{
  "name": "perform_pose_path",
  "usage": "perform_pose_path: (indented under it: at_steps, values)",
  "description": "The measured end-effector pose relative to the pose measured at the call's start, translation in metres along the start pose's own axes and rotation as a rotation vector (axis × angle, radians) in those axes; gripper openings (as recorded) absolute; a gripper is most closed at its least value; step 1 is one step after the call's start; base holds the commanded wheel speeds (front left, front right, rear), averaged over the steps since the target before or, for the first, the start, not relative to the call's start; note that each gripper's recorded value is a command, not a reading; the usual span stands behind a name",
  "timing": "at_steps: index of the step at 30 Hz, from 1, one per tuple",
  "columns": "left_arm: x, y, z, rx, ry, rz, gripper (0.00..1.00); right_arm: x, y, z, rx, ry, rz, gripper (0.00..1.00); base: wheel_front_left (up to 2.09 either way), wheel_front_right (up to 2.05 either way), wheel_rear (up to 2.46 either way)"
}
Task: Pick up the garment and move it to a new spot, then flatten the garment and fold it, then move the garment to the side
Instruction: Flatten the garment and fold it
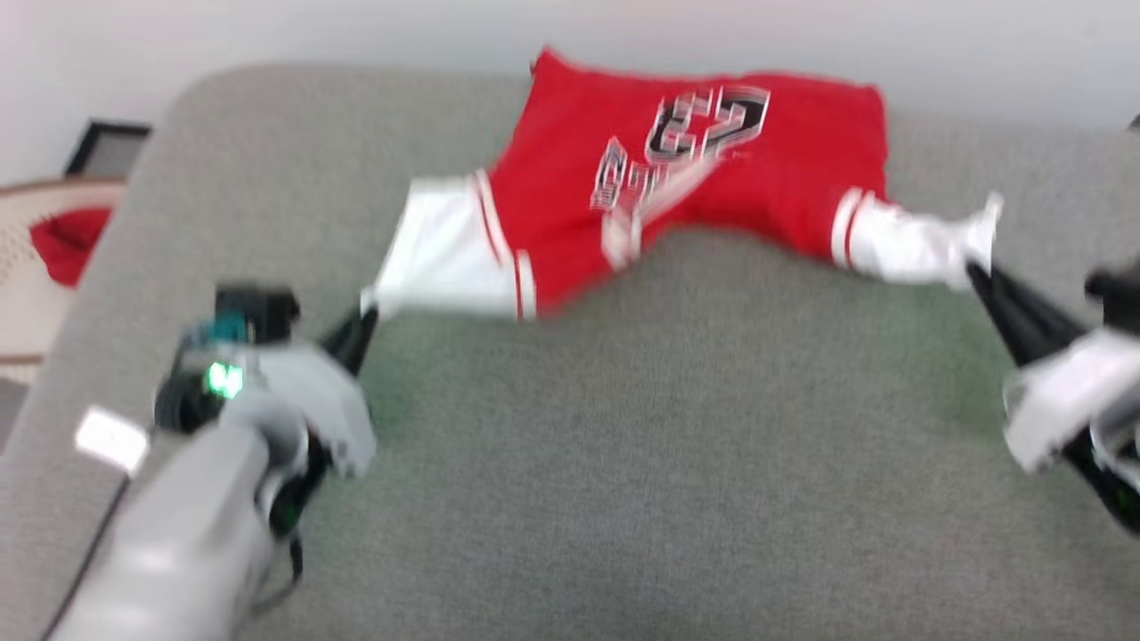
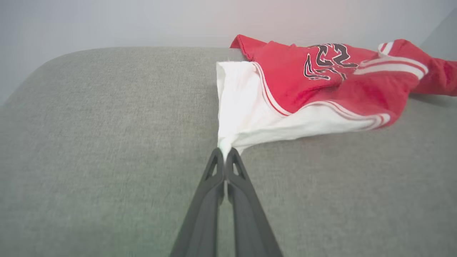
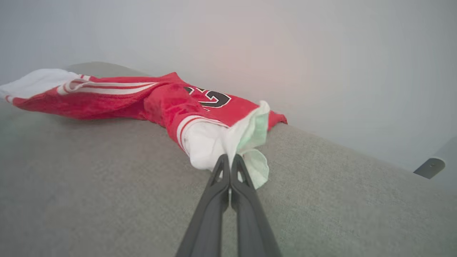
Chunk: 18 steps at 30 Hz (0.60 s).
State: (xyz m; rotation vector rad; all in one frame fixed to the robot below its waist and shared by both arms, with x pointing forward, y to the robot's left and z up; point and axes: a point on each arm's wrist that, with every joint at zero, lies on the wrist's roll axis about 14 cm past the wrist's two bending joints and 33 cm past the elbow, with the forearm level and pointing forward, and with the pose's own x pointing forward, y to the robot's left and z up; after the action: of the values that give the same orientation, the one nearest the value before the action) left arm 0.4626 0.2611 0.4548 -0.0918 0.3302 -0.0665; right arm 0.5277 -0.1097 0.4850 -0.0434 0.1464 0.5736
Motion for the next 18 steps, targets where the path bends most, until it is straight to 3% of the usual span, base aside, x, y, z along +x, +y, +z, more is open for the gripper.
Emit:
perform_pose_path:
  at_steps: [9,18]
  values:
    - [-0.076,0.003,-0.040,-0.028,0.003,0.037,0.00,-0.083,0.039,-0.024,-0.067,0.093,0.096,0.00,0.00,0.00,0.00]
    - [-0.138,0.004,-0.073,-0.121,0.040,0.115,0.00,-0.150,0.038,-0.047,-0.030,0.198,0.076,0.00,0.00,0.00,0.00]
